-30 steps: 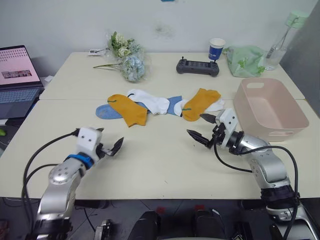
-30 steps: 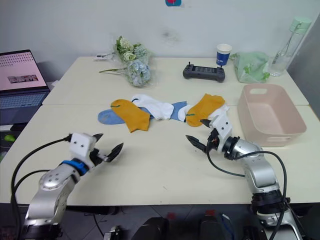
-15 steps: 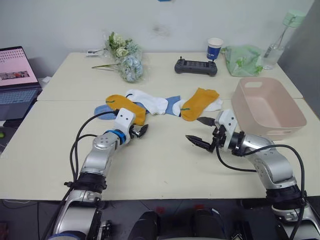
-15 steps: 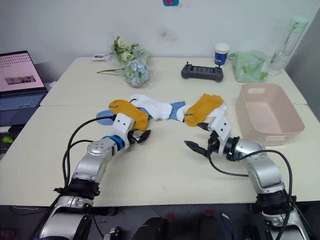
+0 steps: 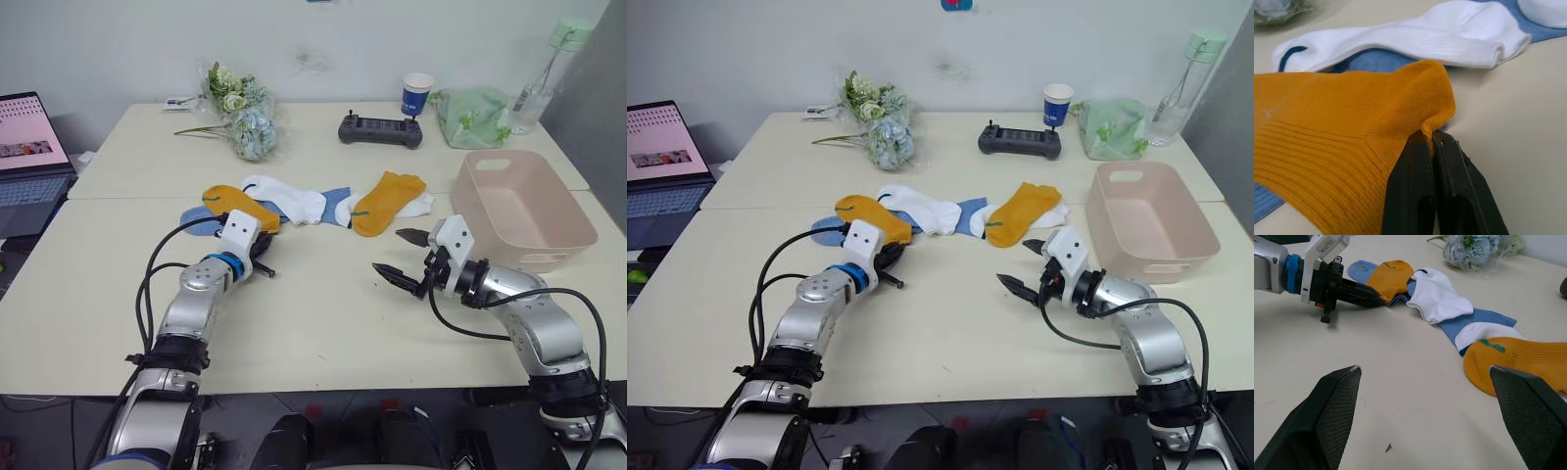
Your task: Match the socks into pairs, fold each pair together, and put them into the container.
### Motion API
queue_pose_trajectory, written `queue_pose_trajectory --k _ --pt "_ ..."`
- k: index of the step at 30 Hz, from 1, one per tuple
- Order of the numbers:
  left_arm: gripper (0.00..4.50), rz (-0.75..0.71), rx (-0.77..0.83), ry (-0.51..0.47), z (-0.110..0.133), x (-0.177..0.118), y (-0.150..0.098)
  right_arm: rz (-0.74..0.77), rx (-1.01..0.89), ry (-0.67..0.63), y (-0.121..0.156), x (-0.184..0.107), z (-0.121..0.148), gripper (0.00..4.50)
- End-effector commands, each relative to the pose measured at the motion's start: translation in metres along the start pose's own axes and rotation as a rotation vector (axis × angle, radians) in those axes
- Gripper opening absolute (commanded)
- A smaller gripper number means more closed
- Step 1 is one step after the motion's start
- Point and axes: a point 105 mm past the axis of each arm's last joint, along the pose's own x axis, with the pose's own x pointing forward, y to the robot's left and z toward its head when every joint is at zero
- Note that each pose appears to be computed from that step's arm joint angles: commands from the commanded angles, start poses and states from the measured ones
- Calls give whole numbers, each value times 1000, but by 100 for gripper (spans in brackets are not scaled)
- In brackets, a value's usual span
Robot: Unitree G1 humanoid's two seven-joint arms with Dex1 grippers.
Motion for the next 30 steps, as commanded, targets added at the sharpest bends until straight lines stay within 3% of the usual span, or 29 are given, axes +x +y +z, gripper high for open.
queue_pose_trajectory --k 1,6,10,12,18,21,24,27,30 --pt "2 -55 25 -65 16 -23 -1 -43 -48 -50 -8 -5 16 450" --pt "2 -210 37 -84 29 -60 -22 -68 -46 -37 -13 -9 12 450" --pt "2 -525 -32 -37 33 -80 -85 -90 -46 -27 -21 -14 10 450" --pt "2 -636 -87 -17 34 -75 -113 -101 -51 -24 -26 -15 11 450" --pt "2 -811 -178 -1 39 -43 -168 -128 -54 -28 -34 -17 14 450" --pt "73 -874 -201 -10 46 -36 -184 -145 -54 -20 -37 -21 13 450" --pt "166 -892 -208 -21 51 -37 -185 -168 -47 -6 -41 -25 7 450" --pt "260 -867 -213 -21 51 -44 -171 -201 -12 1 -43 -27 2 450" --pt "356 -783 -210 -39 51 -54 -137 -202 83 7 -37 -27 -5 450"
